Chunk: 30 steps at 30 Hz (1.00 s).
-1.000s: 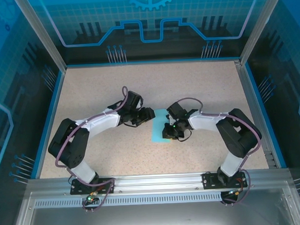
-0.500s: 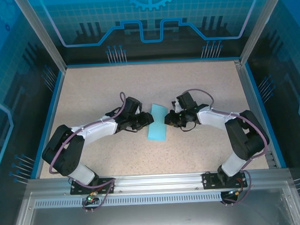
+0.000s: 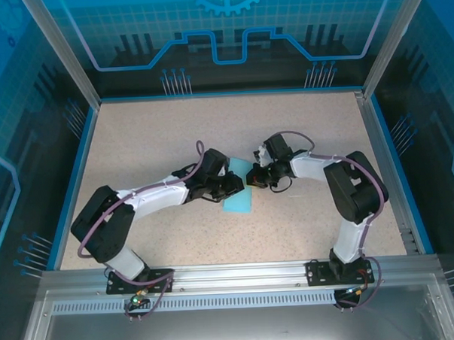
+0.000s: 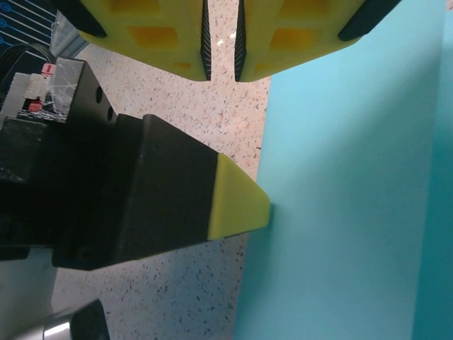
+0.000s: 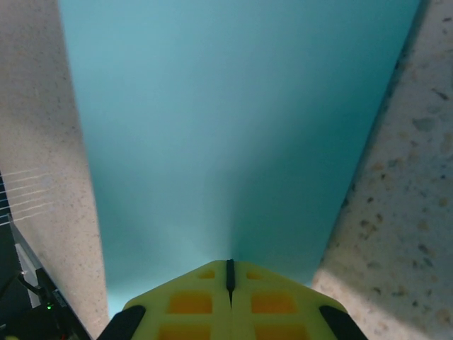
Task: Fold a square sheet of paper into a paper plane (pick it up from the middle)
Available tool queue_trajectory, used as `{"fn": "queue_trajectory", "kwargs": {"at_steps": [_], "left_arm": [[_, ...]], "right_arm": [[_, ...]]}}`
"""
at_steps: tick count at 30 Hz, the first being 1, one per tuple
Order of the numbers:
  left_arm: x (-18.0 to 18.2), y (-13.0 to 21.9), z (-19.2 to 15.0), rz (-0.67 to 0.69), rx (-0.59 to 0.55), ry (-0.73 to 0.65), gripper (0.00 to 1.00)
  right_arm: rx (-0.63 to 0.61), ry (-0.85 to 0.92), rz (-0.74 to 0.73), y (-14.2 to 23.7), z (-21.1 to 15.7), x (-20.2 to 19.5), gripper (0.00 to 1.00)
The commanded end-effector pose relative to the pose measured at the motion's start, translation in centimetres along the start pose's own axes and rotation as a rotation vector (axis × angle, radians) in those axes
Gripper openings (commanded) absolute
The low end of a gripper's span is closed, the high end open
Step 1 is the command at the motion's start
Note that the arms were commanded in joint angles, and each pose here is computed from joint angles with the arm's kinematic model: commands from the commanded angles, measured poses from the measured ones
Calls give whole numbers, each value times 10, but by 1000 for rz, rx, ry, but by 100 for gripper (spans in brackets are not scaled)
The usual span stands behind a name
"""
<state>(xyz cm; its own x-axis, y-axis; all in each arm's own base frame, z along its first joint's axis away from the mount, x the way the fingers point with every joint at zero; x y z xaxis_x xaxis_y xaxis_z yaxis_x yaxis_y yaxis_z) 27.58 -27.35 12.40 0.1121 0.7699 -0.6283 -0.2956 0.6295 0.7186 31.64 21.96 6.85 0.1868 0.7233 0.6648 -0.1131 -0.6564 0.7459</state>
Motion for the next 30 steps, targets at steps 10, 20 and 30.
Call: {"fn": "queue_trajectory", "kwargs": {"at_steps": [10,20,30], "left_arm": [[-4,-40,-10,-46,108,34,1],[1,-60,-13,-85,128,50,0],[20,-70,-22,5,164,64,0]], "right_arm": [[52,-28,-38,-18,-1,-26,3],[48,-55,-2,-15,1,-25,4],[17,-16,91,7,4,-2,9]]}}
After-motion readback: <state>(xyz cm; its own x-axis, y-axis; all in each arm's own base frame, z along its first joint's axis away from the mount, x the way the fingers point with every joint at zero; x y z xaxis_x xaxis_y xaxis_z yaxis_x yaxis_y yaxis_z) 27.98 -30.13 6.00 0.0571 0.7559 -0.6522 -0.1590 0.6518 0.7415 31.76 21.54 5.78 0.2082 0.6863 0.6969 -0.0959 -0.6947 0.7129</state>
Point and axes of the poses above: each hand's point on the last joint's axis, 136 mm out from that joint toward the fingers, its own y axis back along the fingers, its own x axis along the line the jaws close on, z = x × y, the point moved 5 cm from there along y, back along the fingers, and after that the axes turned 13 degrees about -y, right-handed, at the moved point
